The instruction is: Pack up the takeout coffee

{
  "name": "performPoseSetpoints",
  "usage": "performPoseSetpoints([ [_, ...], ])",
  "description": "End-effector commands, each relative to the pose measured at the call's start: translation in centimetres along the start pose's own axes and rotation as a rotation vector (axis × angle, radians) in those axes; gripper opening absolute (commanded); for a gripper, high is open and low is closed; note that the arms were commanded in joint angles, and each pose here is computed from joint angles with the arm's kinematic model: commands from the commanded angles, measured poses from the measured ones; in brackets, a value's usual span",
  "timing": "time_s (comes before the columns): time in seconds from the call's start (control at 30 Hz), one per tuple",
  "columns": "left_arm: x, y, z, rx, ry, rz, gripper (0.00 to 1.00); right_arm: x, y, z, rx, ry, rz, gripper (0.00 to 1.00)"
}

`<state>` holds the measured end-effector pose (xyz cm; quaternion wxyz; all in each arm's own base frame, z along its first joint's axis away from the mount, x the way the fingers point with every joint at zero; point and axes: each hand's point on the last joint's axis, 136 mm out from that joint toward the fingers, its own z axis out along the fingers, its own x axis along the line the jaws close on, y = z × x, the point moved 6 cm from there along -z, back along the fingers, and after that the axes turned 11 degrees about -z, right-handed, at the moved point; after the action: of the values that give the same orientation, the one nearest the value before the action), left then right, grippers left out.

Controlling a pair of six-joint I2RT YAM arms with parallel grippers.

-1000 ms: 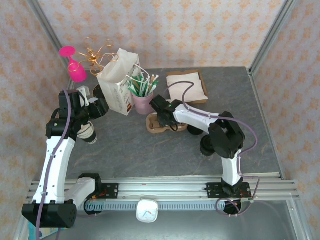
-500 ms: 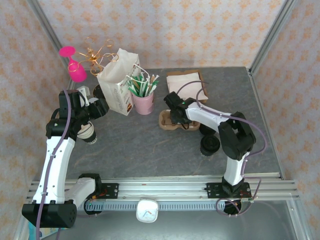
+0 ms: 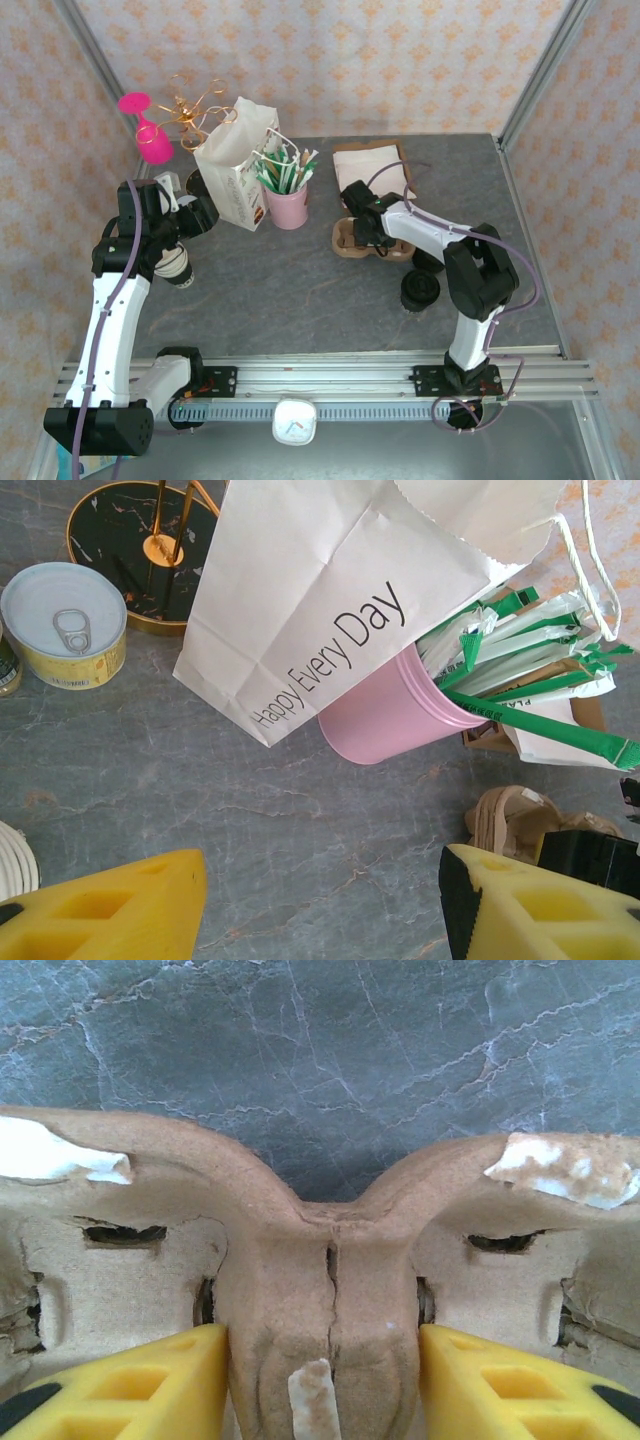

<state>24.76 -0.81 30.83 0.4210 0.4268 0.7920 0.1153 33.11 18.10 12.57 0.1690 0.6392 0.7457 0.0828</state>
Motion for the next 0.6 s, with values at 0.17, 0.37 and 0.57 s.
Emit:
performPoseSetpoints([
  [0.17, -0.4, 0.3, -0.1, -0.013, -0.022, -0.008, 0.65, -0.5, 0.4, -1.1, 0.004, -0.036, -0.024, 0.48],
  [0.37, -0.6, 0.3, -0.1, -0.010, -0.025, -0.003, 0.64, -0.4, 0.9, -2.2, -0.013, -0.008, -0.018, 0.47],
  [0.57, -1.1, 0.2, 0.0, -0.007, -0.034, 0.005, 0.64, -0.8, 1.5, -3.6, -0.039, -0.014, -0.018, 0.47],
])
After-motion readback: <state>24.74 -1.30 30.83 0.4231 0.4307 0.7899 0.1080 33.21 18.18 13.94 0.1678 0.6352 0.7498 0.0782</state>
